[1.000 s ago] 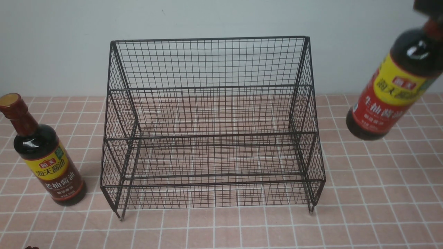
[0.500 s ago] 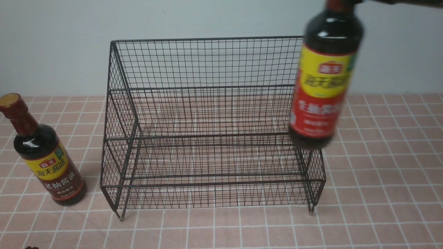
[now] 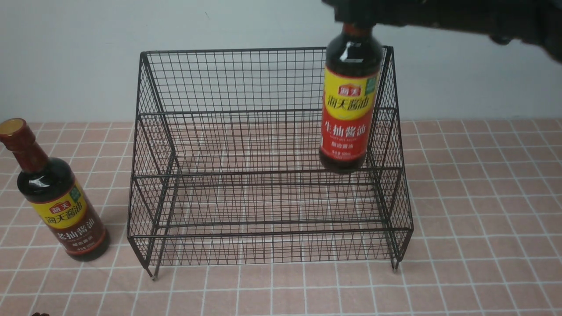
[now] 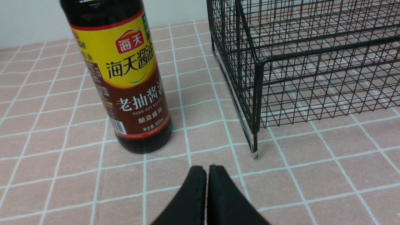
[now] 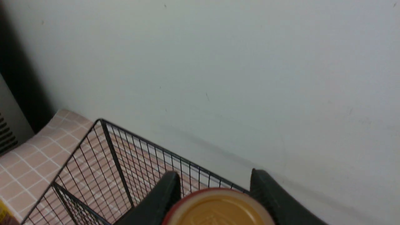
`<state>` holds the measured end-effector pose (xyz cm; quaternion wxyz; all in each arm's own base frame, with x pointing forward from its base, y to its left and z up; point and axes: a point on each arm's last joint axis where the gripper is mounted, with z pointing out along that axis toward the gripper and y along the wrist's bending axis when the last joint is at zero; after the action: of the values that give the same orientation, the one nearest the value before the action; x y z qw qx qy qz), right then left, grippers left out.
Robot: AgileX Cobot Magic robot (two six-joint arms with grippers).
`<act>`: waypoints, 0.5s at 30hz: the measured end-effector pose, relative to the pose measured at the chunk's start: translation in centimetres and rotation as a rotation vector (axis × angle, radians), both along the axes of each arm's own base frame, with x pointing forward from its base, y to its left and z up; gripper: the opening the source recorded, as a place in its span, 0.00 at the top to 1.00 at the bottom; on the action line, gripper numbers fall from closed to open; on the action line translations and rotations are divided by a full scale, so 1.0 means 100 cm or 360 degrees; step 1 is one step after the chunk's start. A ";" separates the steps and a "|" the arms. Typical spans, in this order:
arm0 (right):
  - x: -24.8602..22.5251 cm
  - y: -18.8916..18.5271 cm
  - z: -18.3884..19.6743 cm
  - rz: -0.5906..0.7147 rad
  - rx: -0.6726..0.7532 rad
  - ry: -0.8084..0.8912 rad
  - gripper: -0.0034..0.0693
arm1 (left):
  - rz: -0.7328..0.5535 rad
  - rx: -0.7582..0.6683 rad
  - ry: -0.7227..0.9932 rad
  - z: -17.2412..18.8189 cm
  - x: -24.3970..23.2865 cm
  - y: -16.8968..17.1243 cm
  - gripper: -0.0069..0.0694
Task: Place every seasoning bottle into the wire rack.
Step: Use the right arm to put the condiment bottle back on the shelf
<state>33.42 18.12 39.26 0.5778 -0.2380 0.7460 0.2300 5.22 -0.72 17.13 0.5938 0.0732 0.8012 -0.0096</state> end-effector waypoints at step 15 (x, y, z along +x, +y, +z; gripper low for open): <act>0.011 0.021 -0.058 0.0301 -0.0202 0.0358 0.58 | 0.0000 0.0000 0.0000 0.000 0.000 0.000 0.92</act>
<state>34.52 20.25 33.43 0.4501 -0.3160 0.7934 0.2611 5.22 -0.72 17.13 0.5938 0.0732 0.8012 -0.0096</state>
